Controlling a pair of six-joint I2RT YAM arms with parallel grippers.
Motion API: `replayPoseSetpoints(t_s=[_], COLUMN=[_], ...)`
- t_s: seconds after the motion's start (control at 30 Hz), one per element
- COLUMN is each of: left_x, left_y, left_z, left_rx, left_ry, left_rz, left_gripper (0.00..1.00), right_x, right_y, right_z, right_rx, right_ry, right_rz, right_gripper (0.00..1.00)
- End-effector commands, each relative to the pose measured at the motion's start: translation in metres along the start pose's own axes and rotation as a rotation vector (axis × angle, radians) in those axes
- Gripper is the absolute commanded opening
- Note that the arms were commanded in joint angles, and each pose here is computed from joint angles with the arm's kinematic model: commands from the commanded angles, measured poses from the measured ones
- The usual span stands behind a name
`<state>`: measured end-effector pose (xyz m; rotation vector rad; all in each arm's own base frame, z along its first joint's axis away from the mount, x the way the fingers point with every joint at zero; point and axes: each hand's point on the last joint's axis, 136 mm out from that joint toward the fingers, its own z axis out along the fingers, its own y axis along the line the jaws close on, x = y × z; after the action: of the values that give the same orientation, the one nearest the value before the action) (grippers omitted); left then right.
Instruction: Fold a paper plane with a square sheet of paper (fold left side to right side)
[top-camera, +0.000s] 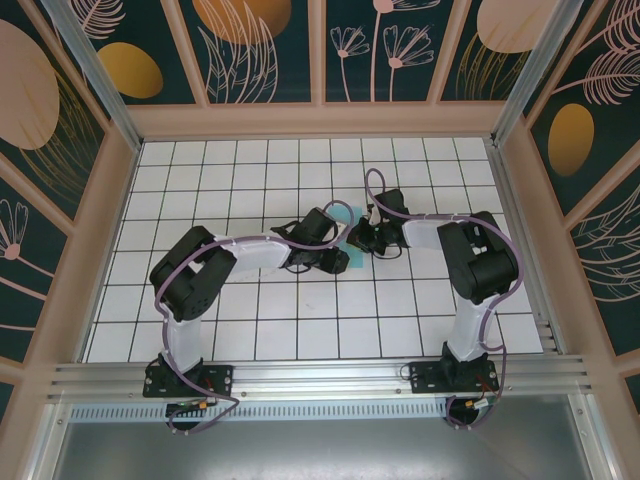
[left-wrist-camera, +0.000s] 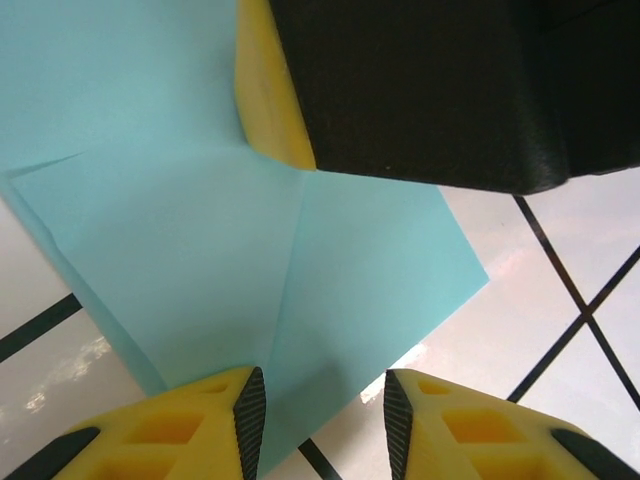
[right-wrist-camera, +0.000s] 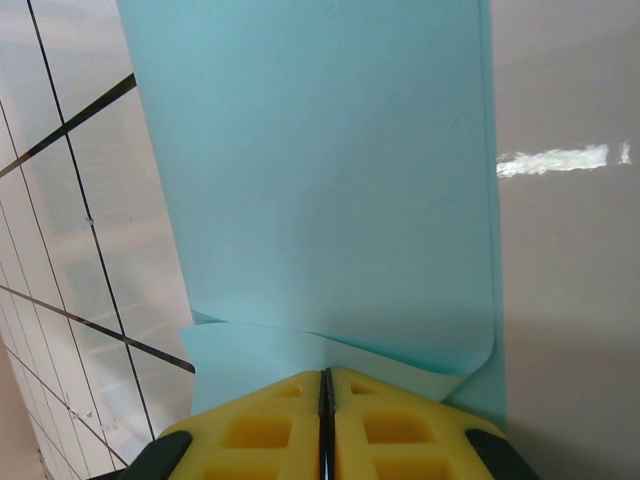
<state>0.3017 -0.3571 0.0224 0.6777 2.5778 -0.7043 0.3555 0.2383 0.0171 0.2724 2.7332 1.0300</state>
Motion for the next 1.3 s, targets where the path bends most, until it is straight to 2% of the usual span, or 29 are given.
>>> replayPoseSetpoints(t_s=[0.0,0.17,0.33,0.47,0.57,0.93,1.27], left_x=[0.021,0.034,0.045,0.049,0.051,0.051,0.056], left_y=[0.015,0.02,0.022,0.02,0.021,0.022,0.028], left_z=[0.011,0.016,0.017,0.018,0.018,0.016,0.014], left_rx=[-0.042,-0.047,-0.041,-0.018,-0.021,-0.028,-0.059], left_ry=[0.055,0.082,0.097,0.099,0.102,0.101,0.114], left_rz=[-0.026,-0.037,-0.052,-0.061,-0.062,-0.062,-0.062], left_gripper=[0.38,0.35,0.3,0.25,0.23,0.19,0.17], right_x=[0.013,0.006,-0.003,0.003,0.014,0.041,0.04], right_y=[-0.025,-0.004,0.018,0.031,0.035,0.032,0.005], right_z=[0.006,0.001,-0.015,-0.027,-0.026,0.003,0.018], right_rx=[0.101,0.023,-0.041,-0.081,-0.098,-0.066,0.051], right_ry=[0.045,0.025,-0.007,-0.006,0.011,0.068,0.048], right_rz=[0.016,-0.015,-0.047,-0.058,-0.051,-0.03,-0.058], right_gripper=[0.12,0.11,0.06,0.0,0.0,0.0,0.0])
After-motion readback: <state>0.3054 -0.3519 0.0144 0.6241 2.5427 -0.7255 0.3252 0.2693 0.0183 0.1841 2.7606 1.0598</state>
